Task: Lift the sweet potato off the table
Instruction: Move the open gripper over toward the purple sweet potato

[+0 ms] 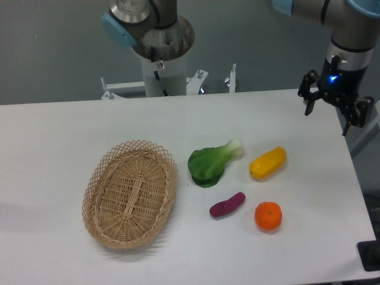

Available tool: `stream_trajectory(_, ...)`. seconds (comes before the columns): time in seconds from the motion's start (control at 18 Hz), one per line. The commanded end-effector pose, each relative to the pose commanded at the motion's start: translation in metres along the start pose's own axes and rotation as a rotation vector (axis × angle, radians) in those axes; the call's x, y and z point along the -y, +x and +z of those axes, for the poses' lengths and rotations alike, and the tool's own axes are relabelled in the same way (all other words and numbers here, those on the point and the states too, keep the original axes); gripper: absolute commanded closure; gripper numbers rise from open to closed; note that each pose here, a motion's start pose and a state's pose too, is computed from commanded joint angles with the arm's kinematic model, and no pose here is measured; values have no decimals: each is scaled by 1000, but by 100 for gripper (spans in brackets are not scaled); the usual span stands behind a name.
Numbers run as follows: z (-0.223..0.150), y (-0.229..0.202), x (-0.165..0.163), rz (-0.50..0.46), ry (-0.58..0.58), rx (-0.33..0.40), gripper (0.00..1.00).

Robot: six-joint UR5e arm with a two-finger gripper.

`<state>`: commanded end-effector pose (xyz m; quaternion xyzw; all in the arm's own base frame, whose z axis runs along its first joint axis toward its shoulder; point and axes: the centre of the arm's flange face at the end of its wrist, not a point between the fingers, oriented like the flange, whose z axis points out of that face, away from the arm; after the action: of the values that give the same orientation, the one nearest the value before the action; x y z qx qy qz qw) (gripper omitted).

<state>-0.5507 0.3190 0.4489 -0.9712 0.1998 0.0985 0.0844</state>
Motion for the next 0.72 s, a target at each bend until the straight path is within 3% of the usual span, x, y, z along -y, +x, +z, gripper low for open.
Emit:
stream_trajectory(0.39,7,3,3,-5,10,-12,0)
stream_trajectory(0.5,9,4,6,-44,12,-17,0)
stream_trajectory(0.72,24,6,41,-87,18,-25,0)
